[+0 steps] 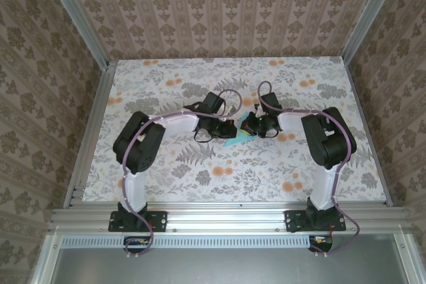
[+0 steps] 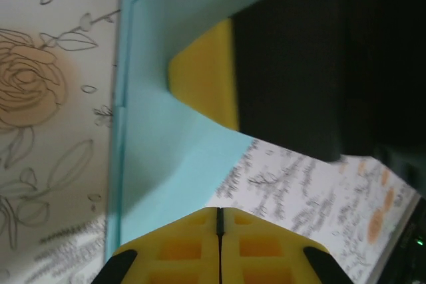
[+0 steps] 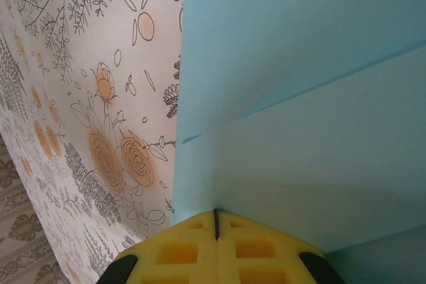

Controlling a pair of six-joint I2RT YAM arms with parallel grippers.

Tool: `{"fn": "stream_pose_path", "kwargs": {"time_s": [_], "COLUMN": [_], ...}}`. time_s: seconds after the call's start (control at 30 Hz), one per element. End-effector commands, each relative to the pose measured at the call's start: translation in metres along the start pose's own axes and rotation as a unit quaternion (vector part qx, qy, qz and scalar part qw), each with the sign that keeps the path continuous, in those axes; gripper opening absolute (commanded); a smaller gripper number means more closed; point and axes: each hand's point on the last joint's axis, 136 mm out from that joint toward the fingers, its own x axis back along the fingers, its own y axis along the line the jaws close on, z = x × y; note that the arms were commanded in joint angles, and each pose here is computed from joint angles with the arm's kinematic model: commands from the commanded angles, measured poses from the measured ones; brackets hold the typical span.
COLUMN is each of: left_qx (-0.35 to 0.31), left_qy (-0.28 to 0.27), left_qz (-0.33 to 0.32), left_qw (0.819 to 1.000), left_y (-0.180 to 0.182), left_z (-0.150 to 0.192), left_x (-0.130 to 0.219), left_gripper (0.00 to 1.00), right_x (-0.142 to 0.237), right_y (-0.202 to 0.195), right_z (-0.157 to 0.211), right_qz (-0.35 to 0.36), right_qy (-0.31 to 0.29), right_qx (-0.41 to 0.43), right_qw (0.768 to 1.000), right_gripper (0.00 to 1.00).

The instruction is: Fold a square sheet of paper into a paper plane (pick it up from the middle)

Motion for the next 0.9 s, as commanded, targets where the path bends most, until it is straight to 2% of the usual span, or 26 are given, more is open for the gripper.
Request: {"fn": "stream_pose_path", "kwargs": {"time_s": [0.0,0.33,0.6,0.7,0.87], "left_qx": [0.022,0.025,0.023,0.018,0.031], "left_qy": [0.009,0.064,0.117,0.13,0.114], "left_qz": [-0.033,-0.067,-0.058,-0.077,-0.095], "left_qw": [0.999,0.995,0.991,0.988,0.988], "left_y": [0.019,0.04,0.044,0.052,0.064], "left_z": [0.0,0.04,0.085,0.098,0.096], "left_x": [-0.009,-0.012,0.005,0.013,0.029], "left_gripper": [0.05,0.04,0.03,0.03,0.03], "right_x": [-0.011,-0.013,-0.012,-0.012,-0.01], "right_y": [-0.096,-0.1,-0.104,-0.105,-0.1], "right_z": [0.023,0.024,0.026,0.026,0.023], "right_qz": [0.163,0.173,0.181,0.183,0.18], "right_qy": [0.016,0.021,0.023,0.023,0.021], "right_qx": [-0.06,-0.063,-0.063,-0.064,-0.058], "right_qw": [0.985,0.983,0.981,0.981,0.982], "right_gripper": [0.04,0.05,0.05,0.05,0.05]}}
